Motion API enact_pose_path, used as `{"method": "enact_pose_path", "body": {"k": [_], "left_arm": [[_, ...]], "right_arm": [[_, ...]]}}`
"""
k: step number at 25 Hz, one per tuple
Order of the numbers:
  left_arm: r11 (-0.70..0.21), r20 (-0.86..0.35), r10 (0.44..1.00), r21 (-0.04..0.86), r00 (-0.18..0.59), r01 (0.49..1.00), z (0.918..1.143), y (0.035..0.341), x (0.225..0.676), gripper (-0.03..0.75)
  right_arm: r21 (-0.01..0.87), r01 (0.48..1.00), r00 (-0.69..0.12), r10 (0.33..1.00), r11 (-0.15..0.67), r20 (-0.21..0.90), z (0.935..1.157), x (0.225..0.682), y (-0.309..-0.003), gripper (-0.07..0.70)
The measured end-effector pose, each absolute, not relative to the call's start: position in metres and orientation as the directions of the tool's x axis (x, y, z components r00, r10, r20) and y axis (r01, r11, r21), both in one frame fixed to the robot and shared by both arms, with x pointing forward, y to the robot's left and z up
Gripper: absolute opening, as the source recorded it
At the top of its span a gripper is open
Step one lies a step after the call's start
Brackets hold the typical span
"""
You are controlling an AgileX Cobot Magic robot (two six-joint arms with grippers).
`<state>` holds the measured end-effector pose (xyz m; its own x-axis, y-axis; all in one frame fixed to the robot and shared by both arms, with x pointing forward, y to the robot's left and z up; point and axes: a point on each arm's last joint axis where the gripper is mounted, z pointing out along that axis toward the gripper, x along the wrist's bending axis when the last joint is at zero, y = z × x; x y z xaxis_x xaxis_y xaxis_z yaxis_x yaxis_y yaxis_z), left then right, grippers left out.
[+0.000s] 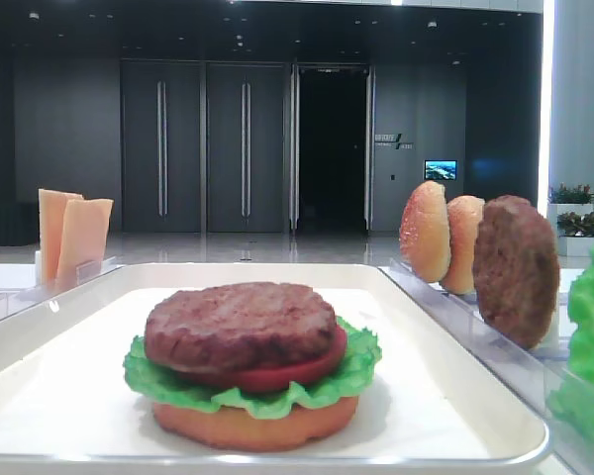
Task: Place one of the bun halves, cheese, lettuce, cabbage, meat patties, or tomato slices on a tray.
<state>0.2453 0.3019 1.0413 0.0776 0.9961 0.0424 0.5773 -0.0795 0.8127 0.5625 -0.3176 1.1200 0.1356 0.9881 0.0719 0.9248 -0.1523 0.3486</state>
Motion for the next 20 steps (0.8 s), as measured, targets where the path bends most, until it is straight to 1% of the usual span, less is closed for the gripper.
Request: {"method": "enact_pose_path", "body": {"k": [6,9,12,15,19,20], "left_arm": [[-0.08,0.042,0.996,0.813,0.078,0.577,1.041,0.302,0.245,-0.001],[-0.08,0.042,0.996,0.813,0.078,0.577,1.041,0.302,0.245,-0.001],[-0.08,0.042,0.996,0.813,0.078,0.577,1.041,0.302,0.245,-0.001],[-0.08,0.042,0.996,0.813,0.078,0.577,1.041,0.302,0.245,-0.001],[-0.08,0.042,0.996,0.813,0.078,0.577,1.041,0.302,0.245,-0.001],[-0.08,0.042,0.996,0.813,0.078,0.577,1.041,0.302,0.245,-0.001]], "right_arm": [[0.361,0.921,0.13,0.989,-0.147,0.072,1.125,0.559,-0.317,0.58],[0.404,0.903,0.126,0.989,-0.145,0.074,1.139,0.548,-0.317,0.58],[0.477,0.867,0.118,0.99,-0.141,0.078,1.164,0.526,-0.315,0.58],[0.532,0.836,0.111,0.991,-0.137,0.079,1.18,0.496,-0.313,0.58],[0.565,0.816,0.097,0.993,-0.122,0.074,1.182,0.45,-0.31,0.58],[0.566,0.816,0.094,0.993,-0.118,0.071,1.179,0.44,-0.309,0.58]]}}
